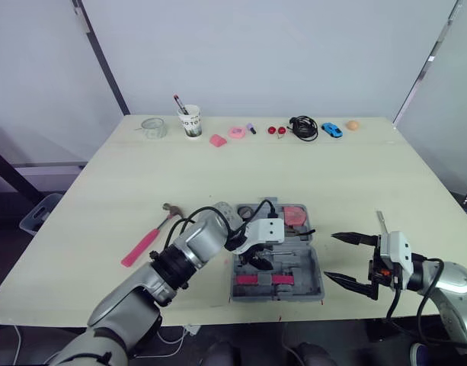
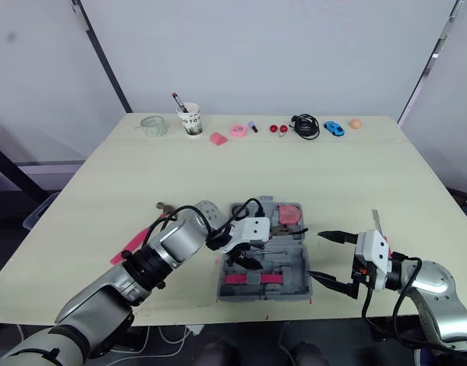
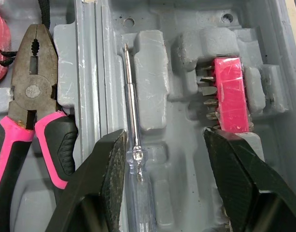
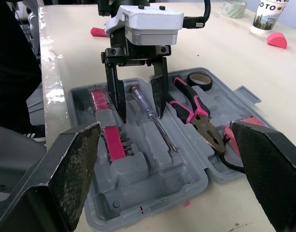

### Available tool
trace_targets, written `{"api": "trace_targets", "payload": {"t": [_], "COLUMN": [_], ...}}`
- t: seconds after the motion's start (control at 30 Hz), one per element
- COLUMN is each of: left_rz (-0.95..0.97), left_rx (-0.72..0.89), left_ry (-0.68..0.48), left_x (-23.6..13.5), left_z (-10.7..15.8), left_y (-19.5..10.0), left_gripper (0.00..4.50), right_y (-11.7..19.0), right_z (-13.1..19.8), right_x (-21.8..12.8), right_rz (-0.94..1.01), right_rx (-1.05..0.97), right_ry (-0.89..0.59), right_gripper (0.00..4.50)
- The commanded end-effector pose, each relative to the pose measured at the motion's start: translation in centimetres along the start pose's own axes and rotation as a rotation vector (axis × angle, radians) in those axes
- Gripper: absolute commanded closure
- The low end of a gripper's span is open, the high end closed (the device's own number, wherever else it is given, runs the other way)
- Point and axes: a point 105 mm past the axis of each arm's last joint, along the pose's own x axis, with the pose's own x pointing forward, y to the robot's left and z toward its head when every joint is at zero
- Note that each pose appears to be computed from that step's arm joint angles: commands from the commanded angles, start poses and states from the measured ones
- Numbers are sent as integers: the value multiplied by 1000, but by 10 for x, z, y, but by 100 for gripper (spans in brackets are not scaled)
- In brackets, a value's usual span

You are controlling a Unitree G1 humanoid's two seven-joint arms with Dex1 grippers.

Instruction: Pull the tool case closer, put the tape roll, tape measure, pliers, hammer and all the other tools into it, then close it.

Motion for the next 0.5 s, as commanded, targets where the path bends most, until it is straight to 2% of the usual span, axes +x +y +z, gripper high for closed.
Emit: {"api": "trace_targets", "payload": {"t": [0.03, 0.27, 0.33, 0.37, 0.5], "left_rz": [75, 127, 132, 141, 196], "left_rx": [16, 7, -32, 11, -15], "left_ry": [-7, -134, -210, -253, -369], "left_x": [-10, -33, -40, -43, -49], "left_z": [4, 24, 26, 27, 11], "left_y": [13, 22, 25, 26, 32], "left_gripper": [177, 177, 177, 177, 177], "right_y": [-2, -4, -3, -5, -7], "right_z": [5, 6, 6, 7, 8], "right_x": [-1, 0, 0, -1, -2], "right_rz": [0, 6, 6, 0, -10], "right_rx": [-23, -23, -22, -23, -18], "right_ry": [-14, -19, -20, -27, -36], "right_gripper": [0, 0, 0, 0, 0]}}
